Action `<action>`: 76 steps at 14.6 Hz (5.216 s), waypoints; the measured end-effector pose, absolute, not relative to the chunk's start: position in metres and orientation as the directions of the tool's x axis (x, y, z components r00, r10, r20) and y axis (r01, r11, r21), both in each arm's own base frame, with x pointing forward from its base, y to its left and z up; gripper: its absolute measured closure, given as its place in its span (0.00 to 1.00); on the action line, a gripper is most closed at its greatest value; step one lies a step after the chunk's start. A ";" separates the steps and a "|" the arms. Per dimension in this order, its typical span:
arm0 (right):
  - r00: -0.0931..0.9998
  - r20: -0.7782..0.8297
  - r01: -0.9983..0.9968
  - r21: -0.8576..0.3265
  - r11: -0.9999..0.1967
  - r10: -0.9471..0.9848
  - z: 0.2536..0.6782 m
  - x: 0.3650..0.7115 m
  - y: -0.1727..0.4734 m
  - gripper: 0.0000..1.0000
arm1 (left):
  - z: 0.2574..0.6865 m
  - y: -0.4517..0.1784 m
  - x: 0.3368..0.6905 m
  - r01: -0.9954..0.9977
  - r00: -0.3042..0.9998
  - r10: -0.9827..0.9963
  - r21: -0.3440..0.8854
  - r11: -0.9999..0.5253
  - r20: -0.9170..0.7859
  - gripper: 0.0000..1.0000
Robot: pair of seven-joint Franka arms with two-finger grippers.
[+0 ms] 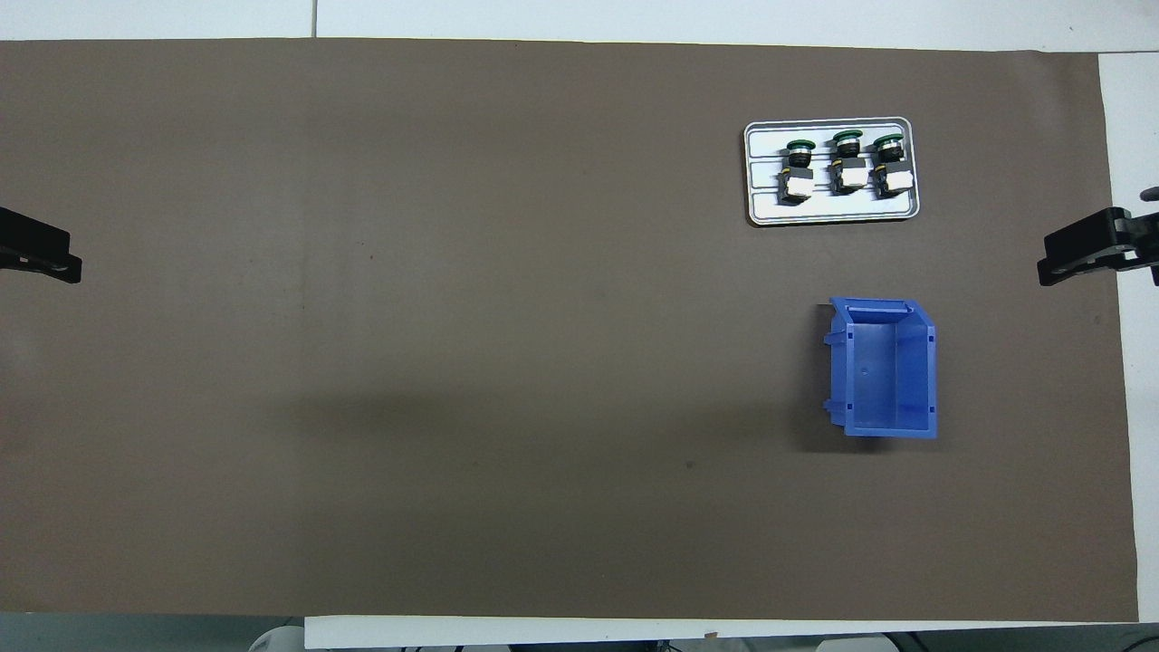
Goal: Place and press button with both arms
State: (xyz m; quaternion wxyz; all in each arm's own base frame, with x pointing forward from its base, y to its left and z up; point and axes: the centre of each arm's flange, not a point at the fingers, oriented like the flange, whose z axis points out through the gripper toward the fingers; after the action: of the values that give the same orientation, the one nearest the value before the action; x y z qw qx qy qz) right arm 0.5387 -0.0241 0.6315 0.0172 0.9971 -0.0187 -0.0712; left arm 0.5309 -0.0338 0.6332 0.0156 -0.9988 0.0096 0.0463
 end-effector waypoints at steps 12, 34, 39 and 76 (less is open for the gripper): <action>1.000 -0.009 0.013 -0.021 -1.000 0.014 0.509 0.637 0.085 0.00 | 0.635 -0.041 0.530 -0.034 0.995 -0.031 -0.030 -0.999 -0.090 0.00; 0.996 0.088 0.005 -0.028 -1.000 0.002 0.288 0.702 0.087 0.15 | 0.634 -0.039 0.529 -0.029 0.996 -0.026 -0.030 -0.999 -0.091 0.00; 0.997 0.075 0.002 -0.021 -1.000 0.000 0.291 0.701 0.077 0.59 | 0.634 -0.039 0.529 -0.027 0.996 -0.025 -0.030 -0.999 -0.091 0.00; 0.073 -0.065 -0.997 0.022 -0.075 -0.995 0.303 0.518 0.435 0.59 | 0.634 -0.037 0.529 -0.020 0.996 -0.017 -0.031 -0.999 -0.092 0.00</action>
State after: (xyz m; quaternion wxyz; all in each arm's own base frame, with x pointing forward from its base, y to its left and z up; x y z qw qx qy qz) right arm 0.5185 0.4348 0.3028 -0.0141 0.7323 -0.6801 -0.0315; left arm 0.5293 -0.0371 0.6336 0.0158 -0.9988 0.0093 0.0460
